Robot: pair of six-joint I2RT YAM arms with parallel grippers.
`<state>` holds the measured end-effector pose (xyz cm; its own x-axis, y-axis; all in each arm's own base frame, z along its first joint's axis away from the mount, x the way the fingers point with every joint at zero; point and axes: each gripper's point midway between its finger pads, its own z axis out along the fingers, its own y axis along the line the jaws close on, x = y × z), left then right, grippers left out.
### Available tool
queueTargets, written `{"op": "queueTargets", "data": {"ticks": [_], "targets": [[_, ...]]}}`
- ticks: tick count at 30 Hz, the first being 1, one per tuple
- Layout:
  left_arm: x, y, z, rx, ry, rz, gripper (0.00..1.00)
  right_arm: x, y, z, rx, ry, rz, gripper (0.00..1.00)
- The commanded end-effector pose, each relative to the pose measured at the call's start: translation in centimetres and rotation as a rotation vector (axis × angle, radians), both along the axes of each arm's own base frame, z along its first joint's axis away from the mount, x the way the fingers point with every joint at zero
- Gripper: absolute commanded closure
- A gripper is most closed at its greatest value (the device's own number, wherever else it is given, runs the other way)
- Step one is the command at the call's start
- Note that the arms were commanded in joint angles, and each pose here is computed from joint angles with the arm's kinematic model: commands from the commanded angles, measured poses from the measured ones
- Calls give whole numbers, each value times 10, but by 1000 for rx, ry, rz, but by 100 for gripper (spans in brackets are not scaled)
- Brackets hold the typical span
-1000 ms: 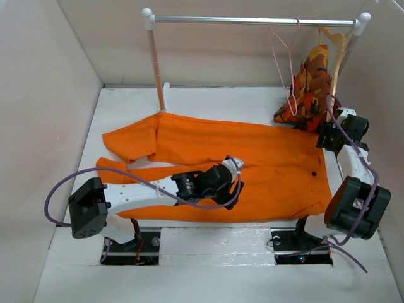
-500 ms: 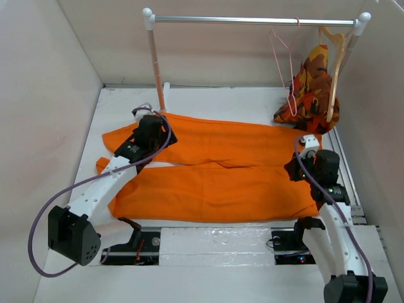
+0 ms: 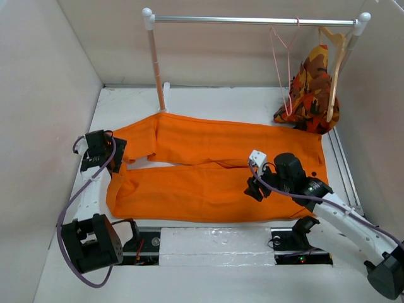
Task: Place the trousers on the hanger
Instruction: Flatten out the trousers at the center of the board.
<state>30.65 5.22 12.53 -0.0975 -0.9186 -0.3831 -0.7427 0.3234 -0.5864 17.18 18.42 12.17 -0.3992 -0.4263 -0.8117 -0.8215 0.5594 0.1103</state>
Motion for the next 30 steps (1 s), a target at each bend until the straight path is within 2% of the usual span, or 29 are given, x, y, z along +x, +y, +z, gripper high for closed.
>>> {"op": "queueTargets", "data": {"ticks": [1,5,6,9,12,15,17,18,19,20,24,26,28,29,30], "targets": [[15,-2,3,-70,-49,49,29,11,17,27,7,-113,93,40],[33,17,-13,-8,27,80,31,12,25,29,-25,-140,161,40],[39,27,-32,16,119,96,33,16,26,34,-31,-154,162,40],[46,33,-40,33,155,101,35,19,26,37,-38,-163,163,40],[69,42,-49,70,184,92,38,21,24,34,-58,-156,151,40],[82,52,-61,110,242,82,44,24,25,29,-57,-139,127,40],[86,56,-70,131,287,61,67,26,25,25,-60,-121,113,40],[81,57,-81,131,353,56,82,27,25,26,-62,-122,107,40],[93,65,-66,160,336,70,100,28,24,26,-65,-118,93,40],[99,67,-56,196,335,45,100,29,24,24,-70,-115,90,40],[124,88,30,418,256,37,100,33,29,13,-61,-92,82,40],[123,99,50,486,260,56,100,35,32,11,-57,-86,89,40],[116,109,57,543,320,64,100,36,37,5,-60,-68,107,40],[115,111,56,561,341,55,94,36,38,5,-58,-68,115,40],[113,113,45,583,394,13,81,35,41,4,-53,-68,138,40]]}}
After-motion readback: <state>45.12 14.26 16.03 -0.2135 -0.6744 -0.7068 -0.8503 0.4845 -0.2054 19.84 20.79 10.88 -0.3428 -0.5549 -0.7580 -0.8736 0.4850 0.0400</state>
